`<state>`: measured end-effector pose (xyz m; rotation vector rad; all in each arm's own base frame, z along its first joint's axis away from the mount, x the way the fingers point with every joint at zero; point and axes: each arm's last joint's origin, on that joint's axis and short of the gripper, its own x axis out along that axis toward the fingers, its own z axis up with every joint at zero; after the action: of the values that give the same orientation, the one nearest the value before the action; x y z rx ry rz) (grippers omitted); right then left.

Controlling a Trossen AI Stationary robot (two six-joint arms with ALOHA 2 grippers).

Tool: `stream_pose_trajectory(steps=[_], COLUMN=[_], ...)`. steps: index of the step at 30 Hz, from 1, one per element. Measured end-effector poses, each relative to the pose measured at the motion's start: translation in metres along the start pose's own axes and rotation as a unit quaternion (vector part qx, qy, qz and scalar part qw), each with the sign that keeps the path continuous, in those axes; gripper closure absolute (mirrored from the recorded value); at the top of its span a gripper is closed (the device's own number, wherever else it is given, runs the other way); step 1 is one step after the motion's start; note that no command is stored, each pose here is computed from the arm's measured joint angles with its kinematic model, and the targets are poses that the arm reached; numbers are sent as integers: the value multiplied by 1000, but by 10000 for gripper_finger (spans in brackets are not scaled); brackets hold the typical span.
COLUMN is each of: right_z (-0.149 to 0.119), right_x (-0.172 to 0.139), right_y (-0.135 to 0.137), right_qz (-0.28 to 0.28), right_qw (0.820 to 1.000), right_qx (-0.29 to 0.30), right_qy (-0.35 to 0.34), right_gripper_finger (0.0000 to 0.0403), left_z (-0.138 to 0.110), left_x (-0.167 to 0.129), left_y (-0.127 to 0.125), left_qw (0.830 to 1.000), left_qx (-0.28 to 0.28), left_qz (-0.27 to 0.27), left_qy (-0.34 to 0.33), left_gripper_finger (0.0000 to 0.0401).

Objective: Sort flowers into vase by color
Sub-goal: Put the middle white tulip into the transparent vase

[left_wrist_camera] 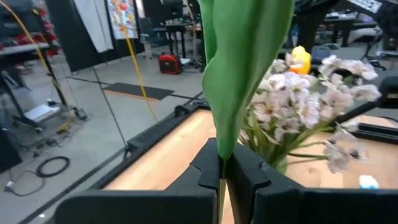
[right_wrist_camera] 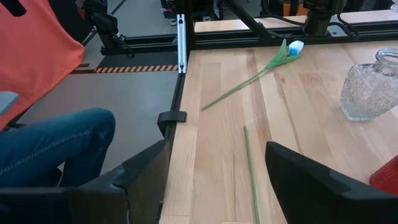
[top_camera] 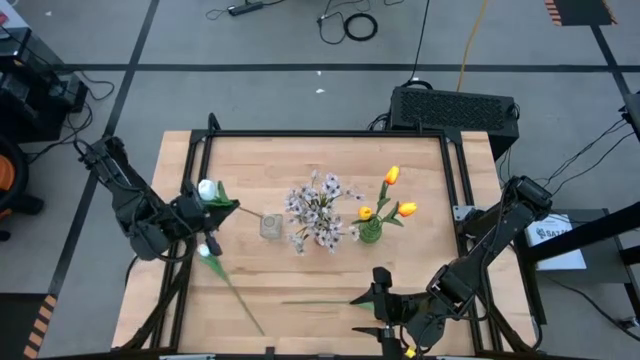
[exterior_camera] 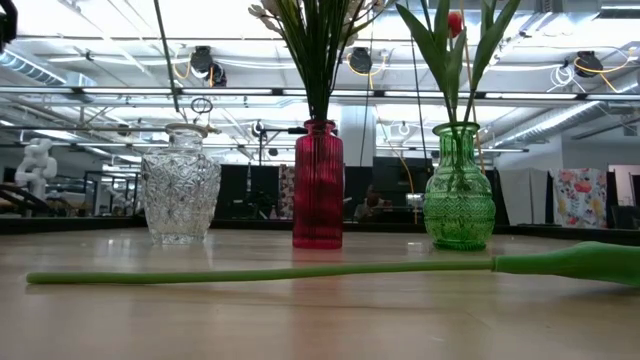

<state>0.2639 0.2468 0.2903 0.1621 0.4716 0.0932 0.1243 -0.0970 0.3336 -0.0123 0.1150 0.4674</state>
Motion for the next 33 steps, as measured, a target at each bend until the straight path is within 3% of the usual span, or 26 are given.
stream_pose_trajectory(steps=[21,28,33], right_z=[0,0,0], right_x=[0,0,0], right_y=[0,0,0], right_qz=[0,0,1], right_qw=[1000,1000,1000], right_qx=[-4,-4,-8], right_qy=[0,0,0], right_gripper_finger=[145,145,145], left_z=[-21,-61,-75], left_x=[23,30,30], left_y=[-27,-22,-18], left_qw=[999,997,996], left_qx=[27,9,-3], left_qz=[40,78,83], left_qy=[22,26,25], left_gripper_finger=[388,388,388])
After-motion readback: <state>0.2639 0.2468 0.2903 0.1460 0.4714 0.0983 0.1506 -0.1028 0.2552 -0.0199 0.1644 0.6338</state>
